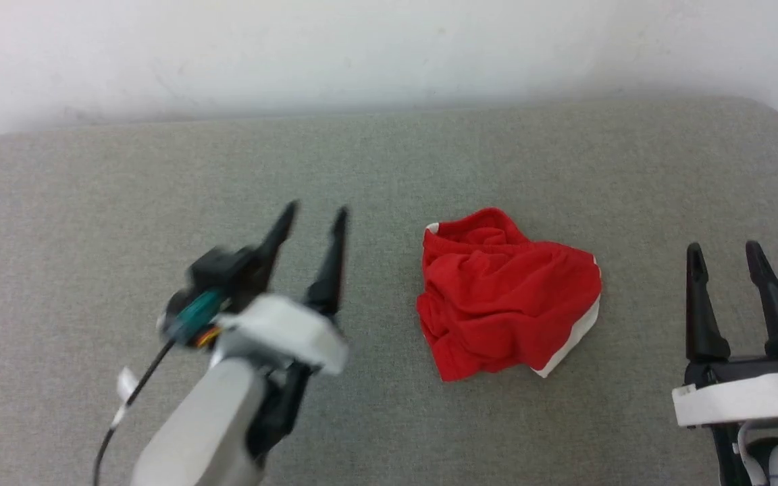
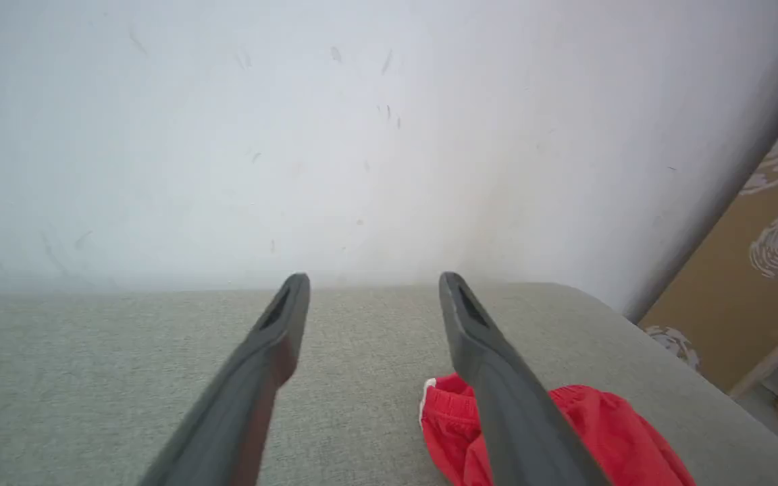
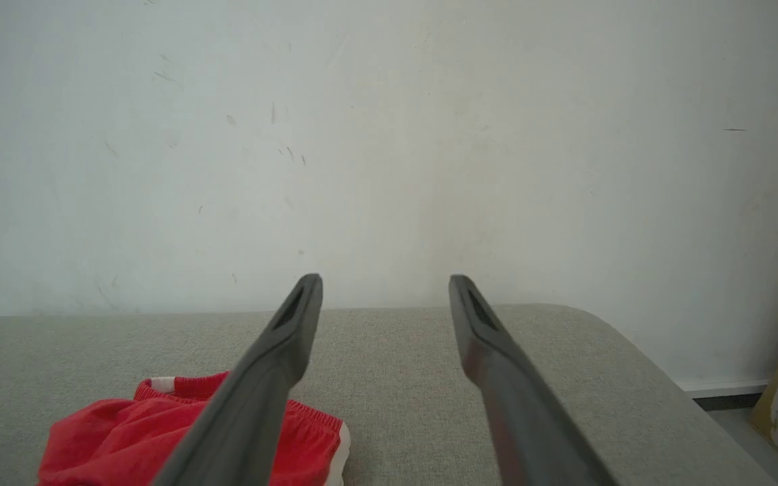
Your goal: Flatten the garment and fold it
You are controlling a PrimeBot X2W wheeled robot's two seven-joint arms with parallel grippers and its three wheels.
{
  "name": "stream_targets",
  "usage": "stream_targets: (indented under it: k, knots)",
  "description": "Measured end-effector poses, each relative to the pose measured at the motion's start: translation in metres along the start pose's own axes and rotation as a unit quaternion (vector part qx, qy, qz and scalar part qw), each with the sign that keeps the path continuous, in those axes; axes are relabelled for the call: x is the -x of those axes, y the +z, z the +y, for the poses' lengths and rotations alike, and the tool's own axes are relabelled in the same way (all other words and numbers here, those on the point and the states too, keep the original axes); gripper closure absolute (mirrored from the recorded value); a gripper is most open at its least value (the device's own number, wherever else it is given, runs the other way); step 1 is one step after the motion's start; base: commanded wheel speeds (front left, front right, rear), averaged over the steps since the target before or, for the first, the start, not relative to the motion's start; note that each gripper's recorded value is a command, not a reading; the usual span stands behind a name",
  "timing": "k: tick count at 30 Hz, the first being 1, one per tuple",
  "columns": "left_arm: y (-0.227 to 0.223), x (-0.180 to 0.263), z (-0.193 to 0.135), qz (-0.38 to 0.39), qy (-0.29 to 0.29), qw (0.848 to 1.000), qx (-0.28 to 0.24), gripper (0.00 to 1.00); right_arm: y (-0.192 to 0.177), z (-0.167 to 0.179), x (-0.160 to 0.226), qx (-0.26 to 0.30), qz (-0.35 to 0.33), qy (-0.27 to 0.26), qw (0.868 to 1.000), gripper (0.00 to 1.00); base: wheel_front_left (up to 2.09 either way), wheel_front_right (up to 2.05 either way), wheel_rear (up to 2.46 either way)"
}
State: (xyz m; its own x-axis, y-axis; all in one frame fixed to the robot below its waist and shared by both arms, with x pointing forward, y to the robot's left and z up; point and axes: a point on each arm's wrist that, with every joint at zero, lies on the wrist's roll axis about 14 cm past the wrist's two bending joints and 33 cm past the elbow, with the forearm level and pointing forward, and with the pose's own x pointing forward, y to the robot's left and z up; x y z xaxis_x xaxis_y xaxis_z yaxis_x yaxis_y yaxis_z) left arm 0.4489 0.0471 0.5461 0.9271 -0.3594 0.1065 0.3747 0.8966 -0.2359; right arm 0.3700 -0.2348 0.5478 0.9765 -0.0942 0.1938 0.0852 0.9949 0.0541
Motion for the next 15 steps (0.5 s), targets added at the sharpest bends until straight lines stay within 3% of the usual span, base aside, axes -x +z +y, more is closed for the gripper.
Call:
stream_targets:
  k: [7, 15]
  knots:
    - [-0.006, 0.074, 0.047, 0.003, 0.095, 0.995, -0.026, 0.00, -0.009, -0.001, 0.011, 0.003, 0.024, 0.000, 1.000, 0.00, 0.00, 0.00, 0.00]
    - [-0.017, 0.113, 0.055, 0.017, 0.141, 0.990, -0.008, 0.00, -0.015, 0.012, 0.007, -0.001, 0.040, 0.019, 0.999, 0.00, 0.00, 0.00, 0.00]
